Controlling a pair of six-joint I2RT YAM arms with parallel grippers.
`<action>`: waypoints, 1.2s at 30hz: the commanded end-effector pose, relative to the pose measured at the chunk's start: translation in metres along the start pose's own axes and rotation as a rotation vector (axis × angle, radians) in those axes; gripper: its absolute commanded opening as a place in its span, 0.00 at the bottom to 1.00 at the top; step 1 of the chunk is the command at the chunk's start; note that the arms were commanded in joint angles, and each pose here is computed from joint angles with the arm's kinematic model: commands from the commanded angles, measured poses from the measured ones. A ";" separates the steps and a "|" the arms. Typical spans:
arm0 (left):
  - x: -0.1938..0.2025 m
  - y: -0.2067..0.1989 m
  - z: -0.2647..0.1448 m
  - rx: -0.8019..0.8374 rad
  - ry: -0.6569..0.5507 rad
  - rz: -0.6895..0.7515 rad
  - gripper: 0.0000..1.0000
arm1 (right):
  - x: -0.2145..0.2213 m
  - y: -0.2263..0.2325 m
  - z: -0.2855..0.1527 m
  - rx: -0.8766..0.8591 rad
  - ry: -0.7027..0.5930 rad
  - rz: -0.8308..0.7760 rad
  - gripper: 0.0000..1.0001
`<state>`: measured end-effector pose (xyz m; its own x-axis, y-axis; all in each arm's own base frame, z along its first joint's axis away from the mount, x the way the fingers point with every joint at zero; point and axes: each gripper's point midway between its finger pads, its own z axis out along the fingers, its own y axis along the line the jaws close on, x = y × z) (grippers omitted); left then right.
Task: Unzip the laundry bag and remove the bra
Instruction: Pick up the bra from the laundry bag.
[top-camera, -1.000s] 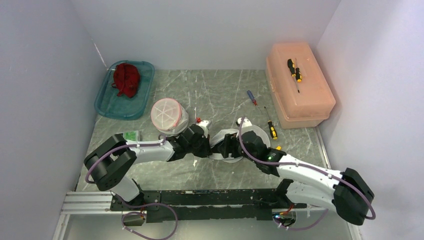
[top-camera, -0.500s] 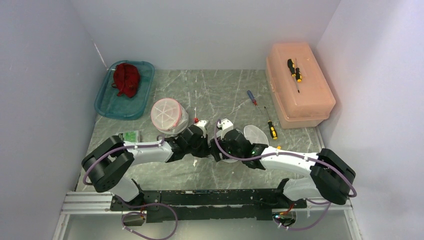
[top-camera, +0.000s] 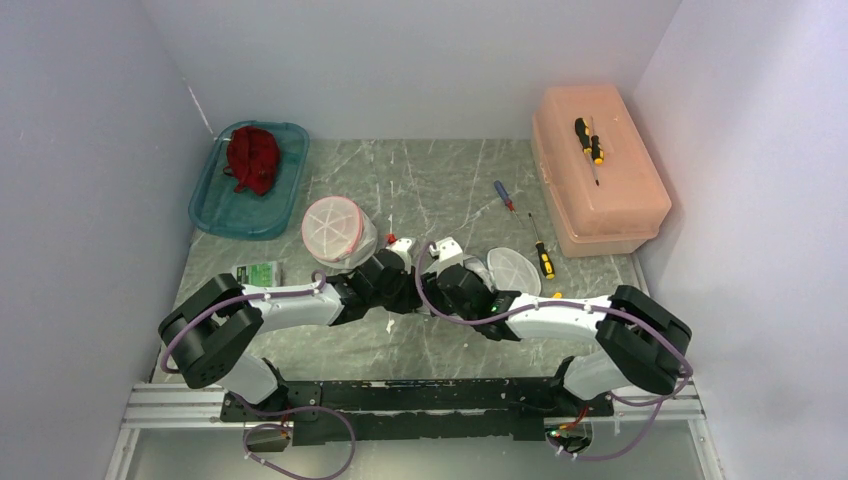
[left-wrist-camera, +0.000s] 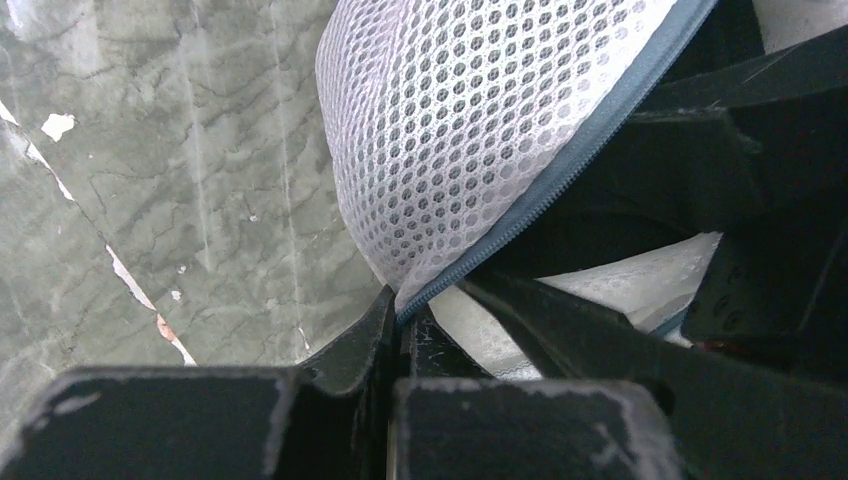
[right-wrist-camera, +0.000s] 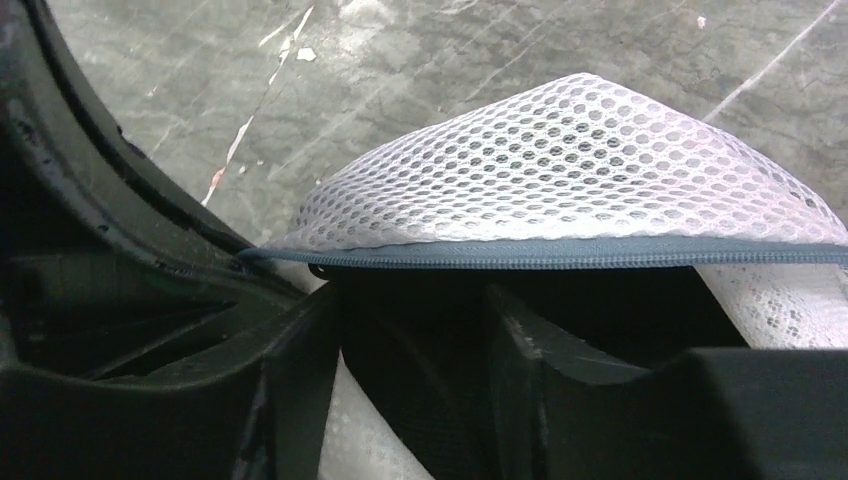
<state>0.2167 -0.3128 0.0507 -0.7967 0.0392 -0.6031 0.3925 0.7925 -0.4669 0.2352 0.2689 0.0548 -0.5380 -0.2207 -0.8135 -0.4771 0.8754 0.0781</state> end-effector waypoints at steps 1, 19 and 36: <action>-0.004 -0.011 -0.006 0.048 -0.021 -0.006 0.03 | -0.011 -0.008 0.007 0.072 -0.056 0.049 0.49; -0.015 -0.006 -0.012 0.002 -0.048 0.009 0.03 | -0.027 -0.009 -0.040 -0.021 -0.140 0.140 0.00; -0.053 -0.026 -0.012 0.017 -0.082 -0.019 0.03 | -0.039 0.012 -0.093 -0.292 -0.199 0.198 0.00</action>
<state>0.2302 -0.3248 0.0859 -0.7741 0.0076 -0.6331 0.4023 0.7779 -0.4826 0.1981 0.2372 0.1150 -0.5114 0.0522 -0.8578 -0.4899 0.8023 0.3409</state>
